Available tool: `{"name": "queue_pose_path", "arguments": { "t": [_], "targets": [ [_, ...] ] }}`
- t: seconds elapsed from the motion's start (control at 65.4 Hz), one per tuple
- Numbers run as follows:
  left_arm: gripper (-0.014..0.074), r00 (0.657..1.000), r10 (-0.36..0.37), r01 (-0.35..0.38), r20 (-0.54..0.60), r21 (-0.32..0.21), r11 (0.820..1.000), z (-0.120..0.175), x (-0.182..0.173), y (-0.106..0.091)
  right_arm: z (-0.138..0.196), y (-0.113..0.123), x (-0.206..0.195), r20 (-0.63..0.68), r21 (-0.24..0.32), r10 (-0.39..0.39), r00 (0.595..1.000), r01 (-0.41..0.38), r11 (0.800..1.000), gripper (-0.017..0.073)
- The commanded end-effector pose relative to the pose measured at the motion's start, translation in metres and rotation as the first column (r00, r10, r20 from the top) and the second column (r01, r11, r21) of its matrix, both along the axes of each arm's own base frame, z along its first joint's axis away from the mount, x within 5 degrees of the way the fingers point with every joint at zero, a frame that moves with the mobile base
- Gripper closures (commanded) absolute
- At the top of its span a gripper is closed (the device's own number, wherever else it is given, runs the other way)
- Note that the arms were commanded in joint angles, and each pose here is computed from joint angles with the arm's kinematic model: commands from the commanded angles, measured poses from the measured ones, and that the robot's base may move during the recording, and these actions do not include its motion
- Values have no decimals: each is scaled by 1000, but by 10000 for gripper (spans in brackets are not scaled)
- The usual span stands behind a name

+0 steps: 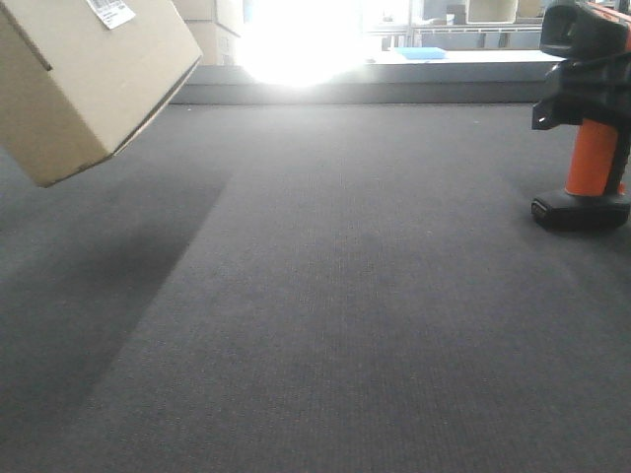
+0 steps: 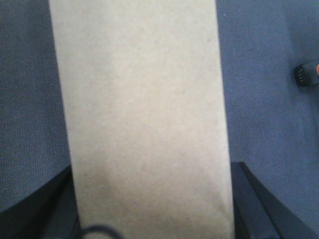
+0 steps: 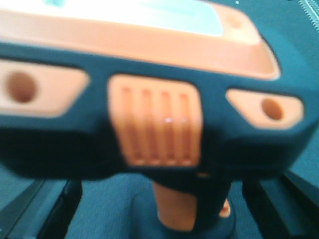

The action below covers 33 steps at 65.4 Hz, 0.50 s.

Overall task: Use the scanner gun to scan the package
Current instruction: 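Open the right gripper and lower the box onto the table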

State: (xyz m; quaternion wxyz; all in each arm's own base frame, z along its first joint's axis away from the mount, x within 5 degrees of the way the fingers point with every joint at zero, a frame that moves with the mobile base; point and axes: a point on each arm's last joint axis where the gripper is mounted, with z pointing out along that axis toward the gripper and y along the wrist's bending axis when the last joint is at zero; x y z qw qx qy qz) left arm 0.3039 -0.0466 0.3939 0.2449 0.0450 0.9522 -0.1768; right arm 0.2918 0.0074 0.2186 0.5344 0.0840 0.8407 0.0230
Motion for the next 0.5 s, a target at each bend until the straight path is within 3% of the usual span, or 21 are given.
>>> {"name": "queue_pose_path", "arguments": {
  "t": [0.0, 0.199, 0.306, 0.398, 0.489],
  "targets": [
    [705, 1000, 2, -1, 29, -24, 1000, 8, -4, -2, 10, -3, -7, -7, 1, 9, 1000, -9, 1000, -1],
    [705, 1000, 2, -2, 29, -20, 1000, 8, -4, -2, 20, -9, -33, -75, 33, 16, 997, -14, 999, 0],
    [705, 999, 10, -10, 32, 27, 1000, 7, -3, 2, 30, -11, -51, -60, 42, 14, 998, -12, 999, 41],
    [705, 999, 21, -24, 32, 102, 995, 3, 0, 8, 42, -10, -70, -40, 48, 32, 999, -30, 998, 182],
    [705, 999, 36, -40, 29, 191, 981, -2, 9, 15, 59, -7, -93, 5, 53, 55, 998, -56, 997, 461]
  ]
}}
